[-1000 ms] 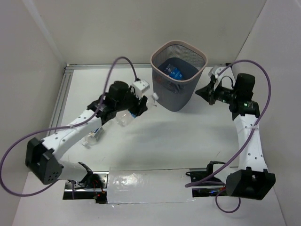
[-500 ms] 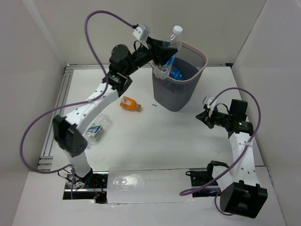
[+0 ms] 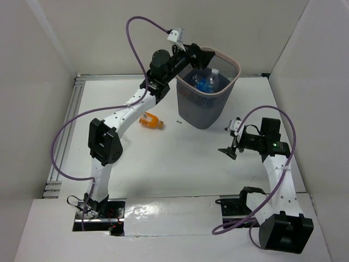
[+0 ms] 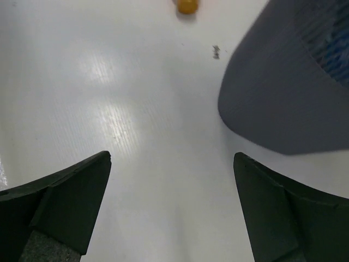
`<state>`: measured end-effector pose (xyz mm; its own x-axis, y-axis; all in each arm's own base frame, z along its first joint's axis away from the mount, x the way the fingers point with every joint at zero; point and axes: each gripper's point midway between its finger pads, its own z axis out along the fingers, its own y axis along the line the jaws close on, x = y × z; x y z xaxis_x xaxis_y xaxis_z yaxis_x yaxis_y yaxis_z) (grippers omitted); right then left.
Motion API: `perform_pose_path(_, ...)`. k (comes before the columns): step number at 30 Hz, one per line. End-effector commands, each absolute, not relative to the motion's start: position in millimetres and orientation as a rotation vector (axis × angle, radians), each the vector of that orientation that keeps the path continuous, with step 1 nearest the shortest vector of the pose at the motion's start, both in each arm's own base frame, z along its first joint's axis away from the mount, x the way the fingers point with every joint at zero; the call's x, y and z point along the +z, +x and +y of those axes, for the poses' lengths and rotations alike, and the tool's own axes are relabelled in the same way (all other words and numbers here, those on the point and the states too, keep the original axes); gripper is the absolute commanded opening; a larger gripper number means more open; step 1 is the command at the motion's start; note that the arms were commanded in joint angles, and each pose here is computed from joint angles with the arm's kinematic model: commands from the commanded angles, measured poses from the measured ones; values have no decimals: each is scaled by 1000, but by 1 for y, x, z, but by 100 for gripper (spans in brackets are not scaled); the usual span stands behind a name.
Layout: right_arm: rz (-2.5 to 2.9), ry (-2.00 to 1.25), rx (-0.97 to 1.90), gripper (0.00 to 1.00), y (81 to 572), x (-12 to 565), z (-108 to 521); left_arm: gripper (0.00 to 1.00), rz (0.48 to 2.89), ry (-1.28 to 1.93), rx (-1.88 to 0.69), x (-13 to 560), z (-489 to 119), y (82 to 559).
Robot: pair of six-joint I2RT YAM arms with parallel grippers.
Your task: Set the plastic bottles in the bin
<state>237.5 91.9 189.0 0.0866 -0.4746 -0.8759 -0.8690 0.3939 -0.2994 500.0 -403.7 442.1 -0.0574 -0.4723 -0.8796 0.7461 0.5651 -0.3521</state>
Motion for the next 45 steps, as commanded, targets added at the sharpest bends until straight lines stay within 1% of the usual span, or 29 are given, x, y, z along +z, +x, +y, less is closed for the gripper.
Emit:
perform_pose_path(1,1417,-1324,538,100,236,191,115,100,1066,297,-967,541,-369,451)
perform_pose_path(3,1410,-1375,590,100,242,188,132,100,1035,334,-925,563,-346,419)
perform_pose_path(4,1422,-1403,534,100,254,185,135,100,1073,352,-899,559,-338,410)
perform_pose_path(5,1421,-1457,580,100,248,181,159,100,1153,349,-828,533,-329,412)
perform_pose_path(6,1448,-1495,569,100,252,173,170,100,1133,330,-794,556,-300,382)
perform_pose_path(7,1472,-1507,449,100,268,173,176,100,1184,315,-750,545,-286,374)
perform_pose_path(8,1534,-1480,473,100,267,167,190,100,1307,256,-657,514,-264,375)
perform_pose_path(9,1506,-1540,510,100,262,164,215,100,1453,229,-573,456,-245,379)
perform_pose_path(10,1491,-1549,503,100,265,164,226,100,1464,181,-526,456,-213,355)
perform_pose_path(11,1518,-1537,520,100,266,162,236,100,1536,134,-460,430,-191,349)
perform_pose_path(12,1500,-1560,539,98,260,161,255,100,1718,122,-367,360,-167,342)
perform_pose_path(14,1517,-1506,490,90,282,163,279,100,1778,75,-306,338,-131,311)
perform_pose_path(15,1600,-1459,536,82,283,149,295,100,1890,49,-223,300,-112,296)
perform_pose_path(16,1571,-1398,529,80,299,166,311,100,1914,16,-189,292,-98,287)
perform_pose_path(17,1603,-1355,516,80,310,165,318,100,1928,-7,-168,287,-89,277)
perform_pose_path(18,1642,-1309,550,84,317,164,326,100,1899,-62,-155,293,-74,265)
perform_pose_path(19,1688,-1331,559,89,320,143,340,100,1913,-87,-131,284,-65,258)
perform_pose_path(21,1638,-1310,531,92,339,158,363,100,1924,-107,-111,277,-55,244)
perform_pose_path(22,1657,-1334,518,93,339,139,376,100,1908,-140,-125,278,-51,237)
perform_pose_path(24,1644,-1303,467,95,360,145,391,100,1918,-164,-103,273,-43,231)
perform_pose_path(25,1689,-1334,459,95,363,119,401,100,1916,-165,-104,274,-42,228)
perform_pose_path(26,1682,-1324,450,95,375,129,411,100,1912,-182,-101,274,-41,228)
perform_pose_path(28,1699,-1326,468,98,388,119,427,100,1926,-179,-94,268,-39,225)
perform_pose_path(32,1740,-1311,405,99,411,97,436,100,1949,-138,-77,260,-40,225)
perform_pose_path(35,1809,-1310,329,99,423,67,433,100,2008,-88,-37,239,-42,227)
perform_pose_path(38,1826,-1303,265,99,434,56,431,100,2063,-42,9,221,-44,234)
perform_pose_path(42,1844,-1326,232,95,441,38,424,100,2089,17,57,208,-45,247)
perform_pose_path(44,1849,-1342,244,89,443,36,423,100,2086,51,73,204,-46,258)
perform_pose_path(45,1848,-1356,269,81,441,34,427,100,2092,67,83,200,-47,261)
